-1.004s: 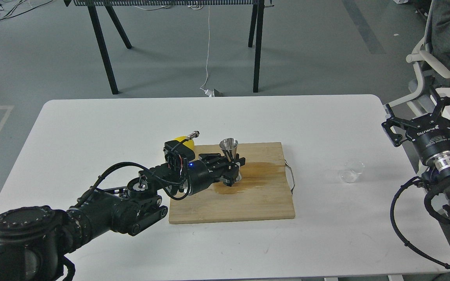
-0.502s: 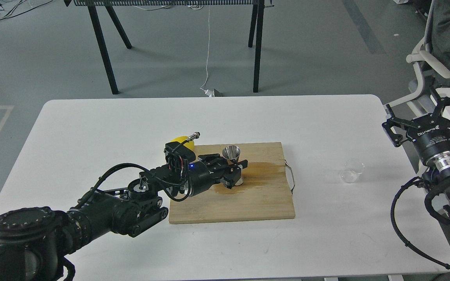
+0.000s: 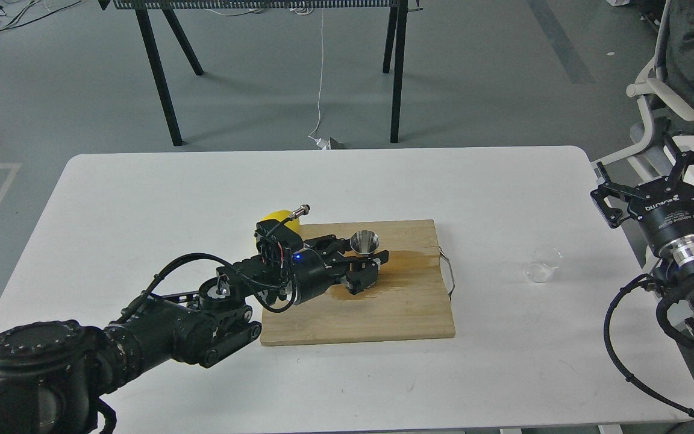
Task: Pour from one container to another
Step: 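Tilt the jigger with the left gripper to pour onto the board, then set the jigger upright on the board and open the left gripper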
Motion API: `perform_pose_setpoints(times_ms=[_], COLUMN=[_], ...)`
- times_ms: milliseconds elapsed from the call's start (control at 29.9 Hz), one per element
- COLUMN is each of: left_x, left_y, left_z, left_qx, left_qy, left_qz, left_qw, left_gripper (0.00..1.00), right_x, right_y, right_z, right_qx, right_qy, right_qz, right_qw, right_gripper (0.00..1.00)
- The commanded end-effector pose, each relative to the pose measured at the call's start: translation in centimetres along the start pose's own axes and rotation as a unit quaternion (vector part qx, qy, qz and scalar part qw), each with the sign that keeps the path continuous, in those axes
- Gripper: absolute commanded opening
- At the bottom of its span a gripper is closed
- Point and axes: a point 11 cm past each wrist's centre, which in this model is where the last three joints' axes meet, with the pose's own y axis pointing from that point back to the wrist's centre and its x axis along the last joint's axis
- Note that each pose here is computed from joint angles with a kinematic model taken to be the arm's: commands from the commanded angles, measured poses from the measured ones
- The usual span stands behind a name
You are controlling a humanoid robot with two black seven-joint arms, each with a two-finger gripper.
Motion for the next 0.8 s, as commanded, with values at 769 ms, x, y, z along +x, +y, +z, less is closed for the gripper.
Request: perform_pose_setpoints(times_ms=[769], left_x=[-1.7], left_y=[0.2], left_z=[1.1], left_qx=[-0.010], left_qy=[0.019], left_qz=[-0.006], left_qw=[1.000], left_gripper=[0.89], right_x=[0.2], right_y=[0.2], right_z=[0.1], right_qx=[-0.001], right_qy=[0.000], right_qz=[0.002], right_qw=[1.000], right_gripper=[0.99])
